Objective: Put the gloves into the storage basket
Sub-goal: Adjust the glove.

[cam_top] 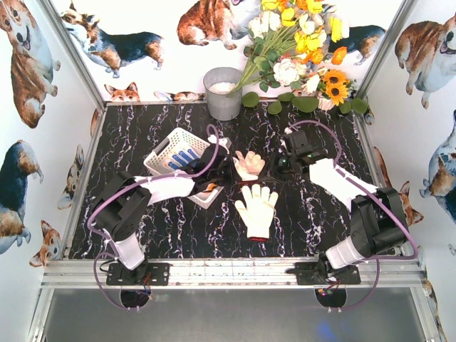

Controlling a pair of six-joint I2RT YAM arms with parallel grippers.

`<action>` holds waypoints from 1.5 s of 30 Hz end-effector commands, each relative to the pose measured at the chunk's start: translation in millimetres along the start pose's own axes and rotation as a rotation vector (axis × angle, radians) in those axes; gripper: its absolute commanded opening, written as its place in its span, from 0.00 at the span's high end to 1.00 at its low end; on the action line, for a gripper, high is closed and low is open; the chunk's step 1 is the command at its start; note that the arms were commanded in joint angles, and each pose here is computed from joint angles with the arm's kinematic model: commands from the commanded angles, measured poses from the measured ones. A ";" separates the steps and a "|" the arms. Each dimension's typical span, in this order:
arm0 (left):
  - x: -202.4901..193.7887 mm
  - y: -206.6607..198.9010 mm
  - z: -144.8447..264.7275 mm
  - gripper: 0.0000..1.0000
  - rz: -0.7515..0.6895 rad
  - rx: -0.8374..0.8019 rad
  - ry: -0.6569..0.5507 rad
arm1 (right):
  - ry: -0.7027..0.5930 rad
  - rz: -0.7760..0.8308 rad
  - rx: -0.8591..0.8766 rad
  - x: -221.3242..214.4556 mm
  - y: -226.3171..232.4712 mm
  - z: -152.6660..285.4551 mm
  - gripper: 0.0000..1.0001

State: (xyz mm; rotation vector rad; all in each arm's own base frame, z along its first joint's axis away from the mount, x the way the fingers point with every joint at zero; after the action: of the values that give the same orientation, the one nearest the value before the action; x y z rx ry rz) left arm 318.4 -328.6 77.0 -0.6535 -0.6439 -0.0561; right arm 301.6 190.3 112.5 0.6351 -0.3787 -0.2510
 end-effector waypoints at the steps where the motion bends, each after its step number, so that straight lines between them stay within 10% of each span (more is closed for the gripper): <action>1: -3.1 30.3 9.6 0.98 -0.026 0.078 0.030 | -0.073 0.055 0.014 21.2 15.0 12.6 1.00; 21: -57.5 -33.5 19.9 0.93 0.011 -0.102 0.157 | -0.076 0.075 -0.105 -26.3 -18.2 67.5 1.00; 32: -48.4 -59.5 46.3 0.42 -0.059 -0.204 0.034 | -0.103 -0.033 0.070 -28.0 12.3 68.8 1.00; 45: -55.5 -63.3 51.9 0.26 -0.294 -0.162 0.019 | -0.113 -0.073 0.202 -27.0 40.1 78.6 1.00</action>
State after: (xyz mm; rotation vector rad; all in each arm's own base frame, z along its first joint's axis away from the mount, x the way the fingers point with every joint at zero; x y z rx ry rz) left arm 227.5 -349.5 114.0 -0.8053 -0.6634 -0.2717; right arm 242.4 178.7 164.2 0.7425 -0.4339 -0.3449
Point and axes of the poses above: each gripper's point midway between its finger pads, its own z axis back along the fingers, its own y axis along the line the jaws close on, x = y × z, the point moved 1 cm from there along z, back along the fingers, and after that the axes turned 2 degrees about -z, right-handed, at the moved point
